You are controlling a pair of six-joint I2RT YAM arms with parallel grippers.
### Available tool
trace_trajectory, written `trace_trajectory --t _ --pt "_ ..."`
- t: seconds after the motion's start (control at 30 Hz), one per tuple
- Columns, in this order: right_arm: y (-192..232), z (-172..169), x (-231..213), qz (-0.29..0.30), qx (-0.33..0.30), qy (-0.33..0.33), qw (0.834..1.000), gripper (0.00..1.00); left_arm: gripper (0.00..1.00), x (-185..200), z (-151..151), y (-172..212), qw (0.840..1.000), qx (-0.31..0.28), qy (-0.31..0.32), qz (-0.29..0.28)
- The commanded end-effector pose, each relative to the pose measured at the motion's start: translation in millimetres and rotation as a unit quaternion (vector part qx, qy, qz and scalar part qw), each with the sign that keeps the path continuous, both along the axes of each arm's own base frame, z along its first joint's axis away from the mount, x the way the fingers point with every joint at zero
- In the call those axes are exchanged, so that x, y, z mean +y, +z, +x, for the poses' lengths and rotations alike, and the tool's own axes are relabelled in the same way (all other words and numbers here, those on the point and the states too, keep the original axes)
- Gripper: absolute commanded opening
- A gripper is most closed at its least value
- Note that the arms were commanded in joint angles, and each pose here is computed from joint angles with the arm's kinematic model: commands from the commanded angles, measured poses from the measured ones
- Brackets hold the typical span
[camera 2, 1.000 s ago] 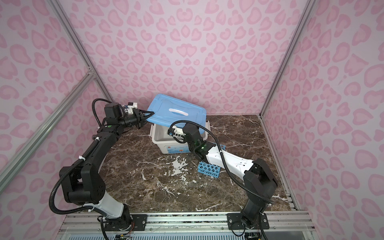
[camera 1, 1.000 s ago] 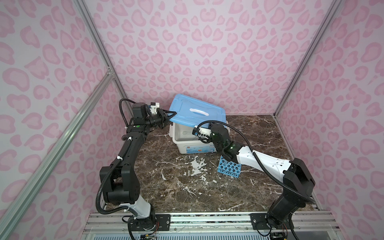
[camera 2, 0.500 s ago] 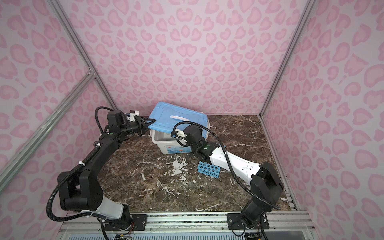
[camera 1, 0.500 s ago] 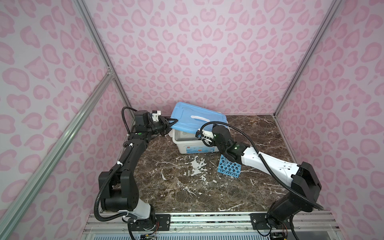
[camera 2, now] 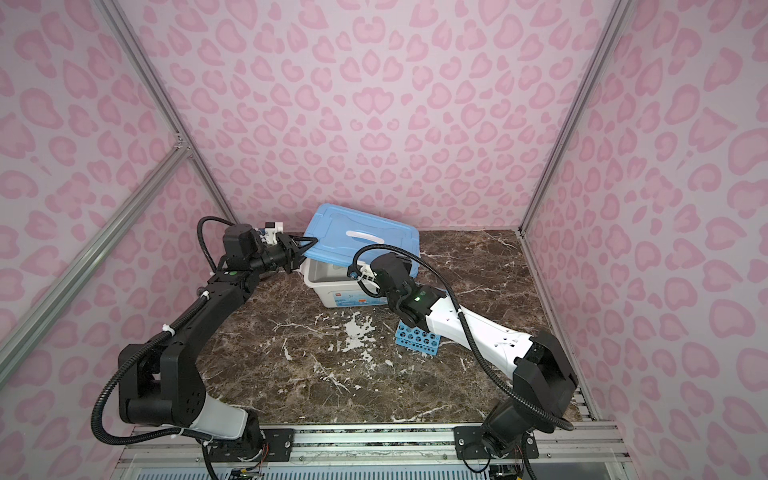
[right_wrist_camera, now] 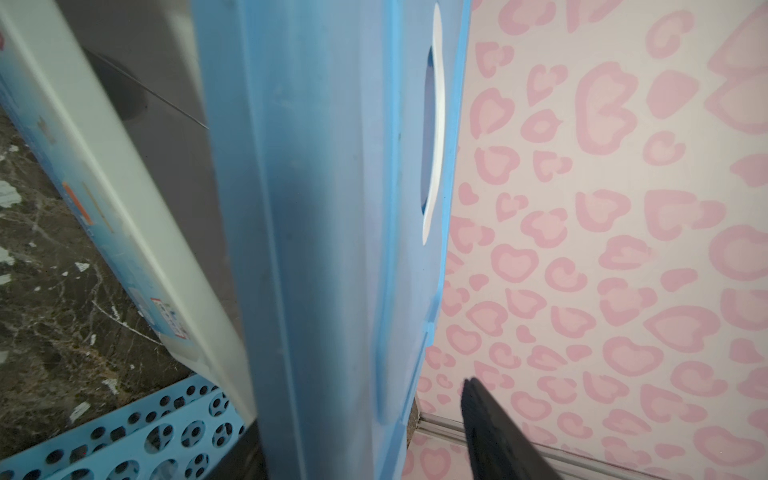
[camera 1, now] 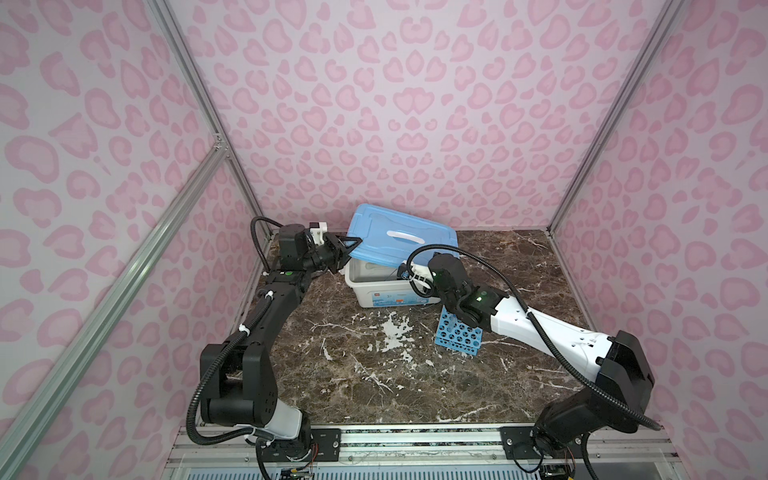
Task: Organize the chemistry lab equipment
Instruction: 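Press the lid's edge down onto the bin rim with the right gripper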
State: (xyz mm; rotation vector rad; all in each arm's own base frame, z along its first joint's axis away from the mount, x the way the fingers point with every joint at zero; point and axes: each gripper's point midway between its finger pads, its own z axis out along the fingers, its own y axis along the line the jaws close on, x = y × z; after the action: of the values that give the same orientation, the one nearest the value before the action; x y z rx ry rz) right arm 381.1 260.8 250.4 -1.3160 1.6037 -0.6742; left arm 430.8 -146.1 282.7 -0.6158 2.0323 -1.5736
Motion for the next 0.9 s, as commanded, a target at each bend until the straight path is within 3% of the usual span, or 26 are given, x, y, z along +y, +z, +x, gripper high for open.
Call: trace_trajectory --t 0.0,0.3,0.53,0.87 --pt "0 0 -2 0.013 0.0 -0.013 1.0 0.69 0.08 10 8 18 0.998 -0.054 0.038 0.008" --pt "-6 6 1 0.03 0.007 -0.025 0.999 0.7 0.07 14 12 27 0.996 -0.072 0.058 0.008" --pt "-5 -9 -3 0.057 0.028 -0.026 0.998 0.7 0.07 10 6 18 0.997 -0.064 0.053 0.007" --pt "17 -38 -6 0.191 0.076 -0.034 0.978 0.71 0.07 5 2 20 0.997 -0.064 0.052 -0.01"
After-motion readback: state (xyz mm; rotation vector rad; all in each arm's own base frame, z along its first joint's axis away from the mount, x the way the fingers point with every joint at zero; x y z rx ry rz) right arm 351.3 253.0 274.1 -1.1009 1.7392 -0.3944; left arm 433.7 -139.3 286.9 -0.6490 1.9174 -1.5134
